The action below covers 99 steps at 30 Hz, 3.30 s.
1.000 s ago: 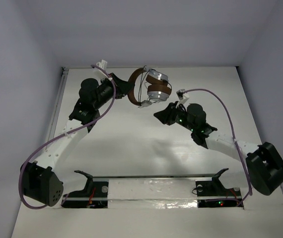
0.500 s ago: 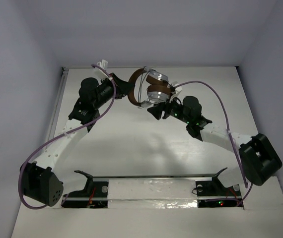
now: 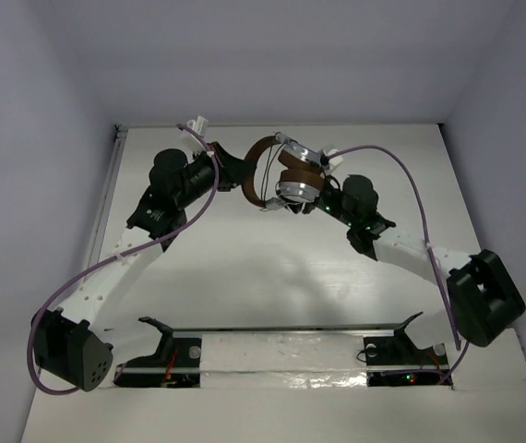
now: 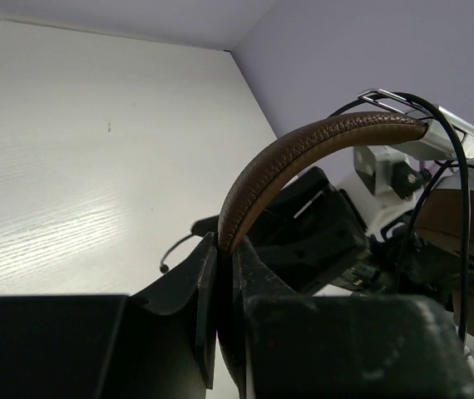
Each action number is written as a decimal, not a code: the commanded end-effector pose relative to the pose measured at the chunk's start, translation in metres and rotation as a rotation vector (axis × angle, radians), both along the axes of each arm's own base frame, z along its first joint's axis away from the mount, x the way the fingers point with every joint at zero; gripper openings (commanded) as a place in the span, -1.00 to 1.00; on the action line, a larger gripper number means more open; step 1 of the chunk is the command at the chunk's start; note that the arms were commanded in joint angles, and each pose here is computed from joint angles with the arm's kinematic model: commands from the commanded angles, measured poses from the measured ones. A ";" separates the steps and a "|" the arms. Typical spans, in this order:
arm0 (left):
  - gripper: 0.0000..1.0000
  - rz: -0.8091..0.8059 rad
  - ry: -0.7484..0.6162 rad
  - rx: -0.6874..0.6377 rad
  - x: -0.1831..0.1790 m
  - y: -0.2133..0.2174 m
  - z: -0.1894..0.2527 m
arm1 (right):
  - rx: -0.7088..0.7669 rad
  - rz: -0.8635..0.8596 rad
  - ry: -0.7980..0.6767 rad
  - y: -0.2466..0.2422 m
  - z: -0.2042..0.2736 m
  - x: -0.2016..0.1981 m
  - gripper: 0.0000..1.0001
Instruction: Wrap the headphones
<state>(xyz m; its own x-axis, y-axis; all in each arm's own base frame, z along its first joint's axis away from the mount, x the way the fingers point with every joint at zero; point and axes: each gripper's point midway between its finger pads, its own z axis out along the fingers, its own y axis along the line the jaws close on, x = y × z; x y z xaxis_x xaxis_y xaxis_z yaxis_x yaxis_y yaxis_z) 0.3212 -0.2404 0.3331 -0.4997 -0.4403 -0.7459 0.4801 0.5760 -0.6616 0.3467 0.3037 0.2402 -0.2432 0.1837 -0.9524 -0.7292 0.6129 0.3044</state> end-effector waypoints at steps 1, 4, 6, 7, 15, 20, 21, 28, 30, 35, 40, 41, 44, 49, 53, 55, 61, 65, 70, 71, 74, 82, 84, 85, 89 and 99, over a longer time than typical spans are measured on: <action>-1.00 -0.008 -0.131 -0.070 -0.009 0.001 0.053 | 0.029 -0.028 -0.060 -0.013 0.016 -0.010 -0.02; -1.00 -0.021 -0.125 -0.067 -0.011 -0.003 0.049 | 0.015 -0.001 -0.051 -0.010 0.009 -0.013 0.13; -1.00 -0.027 -0.119 -0.064 -0.013 -0.006 0.047 | 0.016 0.072 -0.058 0.003 0.016 -0.015 0.17; -1.00 -0.024 -0.118 -0.066 -0.013 -0.006 0.047 | 0.018 0.086 -0.057 0.007 0.016 -0.014 0.17; -1.00 -0.048 -0.131 -0.070 -0.028 -0.010 0.059 | -0.006 -0.027 -0.083 0.011 0.010 0.029 0.13; -1.00 -0.039 -0.138 -0.056 -0.030 -0.009 0.063 | 0.013 -0.018 -0.066 0.006 0.005 0.016 -0.11; -1.00 -0.038 -0.138 -0.056 -0.029 -0.009 0.063 | 0.012 -0.029 -0.064 0.003 0.004 0.015 -0.13; -1.00 -0.041 -0.127 -0.049 -0.025 -0.012 0.056 | -0.012 -0.076 -0.036 -0.015 0.002 0.003 -0.24; -1.00 -0.042 -0.125 -0.051 -0.024 -0.013 0.057 | -0.009 -0.070 -0.042 -0.014 0.005 0.003 -0.13; -1.00 -0.048 -0.125 -0.051 -0.026 -0.015 0.057 | -0.012 -0.021 -0.037 -0.002 0.005 0.006 -0.07; -1.00 -0.053 -0.127 -0.051 -0.028 -0.017 0.058 | -0.018 0.010 -0.009 0.008 -0.008 0.012 -0.27; -1.00 -0.047 -0.132 -0.052 -0.028 -0.016 0.061 | -0.015 0.015 -0.007 0.010 -0.008 0.012 -0.38; -1.00 -0.031 -0.146 -0.060 -0.026 -0.014 0.068 | 0.006 0.033 -0.001 0.013 -0.012 0.011 -0.39; -1.00 -0.001 -0.153 -0.067 -0.019 -0.013 0.074 | 0.031 0.055 0.038 0.017 -0.025 0.007 -0.94; -1.00 0.103 -0.152 -0.036 0.000 -0.003 0.076 | 0.083 0.071 0.079 0.014 -0.028 -0.007 -1.00; -1.00 0.201 -0.142 0.006 0.016 0.009 0.069 | 0.112 0.080 0.100 0.012 -0.023 -0.016 -1.00; -1.00 0.396 -0.119 0.085 0.055 0.033 0.055 | 0.138 0.073 0.168 -0.001 -0.025 -0.044 -1.00; -1.00 0.498 -0.124 0.149 0.075 0.050 0.054 | 0.101 0.063 0.212 -0.002 -0.034 -0.058 -1.00; -1.00 0.511 -0.108 0.182 0.086 0.054 0.046 | 0.082 0.048 0.254 -0.005 -0.042 -0.069 -1.00; -1.00 0.514 -0.103 0.183 0.089 0.057 0.044 | 0.070 0.056 0.274 -0.003 -0.048 -0.072 -1.00; -1.00 0.538 -0.081 0.196 0.100 0.065 0.039 | 0.036 0.090 0.312 0.010 -0.061 -0.087 -1.00; -1.00 0.618 -0.043 0.250 0.122 0.072 0.009 | -0.029 0.233 0.346 0.056 -0.052 -0.137 -1.00; -1.00 0.612 -0.020 0.259 0.121 0.068 -0.009 | -0.013 0.256 0.345 0.060 -0.040 -0.139 -1.00; -1.00 0.599 -0.017 0.264 0.118 0.059 -0.015 | -0.003 0.271 0.347 0.062 -0.035 -0.141 -1.00; -1.00 0.582 0.017 0.273 0.111 0.044 -0.048 | 0.085 0.323 0.321 0.072 -0.003 -0.144 -1.00; -1.00 0.511 0.092 0.277 0.079 0.014 -0.120 | 0.392 0.172 0.303 0.068 0.058 -0.113 -1.00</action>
<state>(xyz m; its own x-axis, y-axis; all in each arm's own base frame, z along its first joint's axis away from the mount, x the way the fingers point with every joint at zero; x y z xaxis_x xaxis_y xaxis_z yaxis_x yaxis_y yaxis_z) 0.3864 -0.2199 0.1765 -0.4786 -0.2939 -0.8274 0.0384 0.9344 -0.3542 0.2335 0.3658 0.2339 -0.6137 0.2786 -0.7387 -0.6156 0.4170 0.6687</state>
